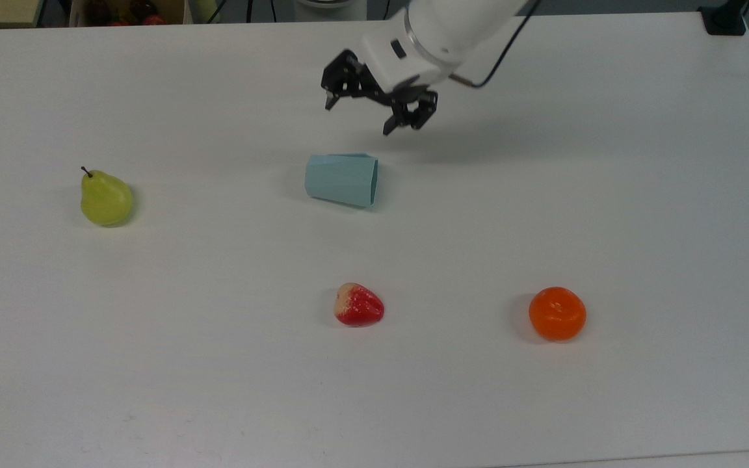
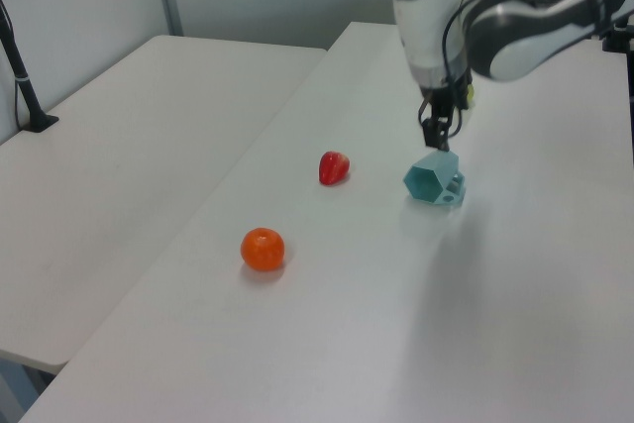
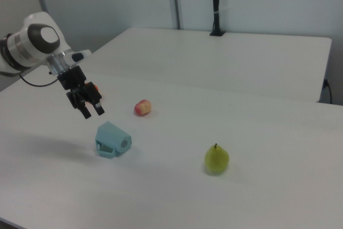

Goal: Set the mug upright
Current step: 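Lower the gripper and grasp the mug's rim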

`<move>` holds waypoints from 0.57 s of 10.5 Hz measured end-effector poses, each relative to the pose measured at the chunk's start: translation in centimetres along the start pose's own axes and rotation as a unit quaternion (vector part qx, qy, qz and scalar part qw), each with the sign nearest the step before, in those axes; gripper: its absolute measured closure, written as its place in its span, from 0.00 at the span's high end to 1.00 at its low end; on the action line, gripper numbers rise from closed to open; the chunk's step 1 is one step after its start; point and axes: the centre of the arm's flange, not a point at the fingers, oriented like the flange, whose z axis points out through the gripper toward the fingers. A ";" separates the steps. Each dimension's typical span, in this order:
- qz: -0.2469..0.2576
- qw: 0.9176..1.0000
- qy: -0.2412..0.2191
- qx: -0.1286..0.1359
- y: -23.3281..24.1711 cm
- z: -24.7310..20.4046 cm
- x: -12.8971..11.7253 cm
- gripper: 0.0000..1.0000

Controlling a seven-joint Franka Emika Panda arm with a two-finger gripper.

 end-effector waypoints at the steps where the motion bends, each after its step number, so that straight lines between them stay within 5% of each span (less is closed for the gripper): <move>1: 0.013 1.000 0.010 -0.019 -1.3 1.4 0.5 1.00; 3: 0.030 0.997 0.024 -0.061 -4.2 4.3 0.8 1.00; 6: 0.032 0.997 0.025 -0.071 -6.0 6.1 0.9 1.00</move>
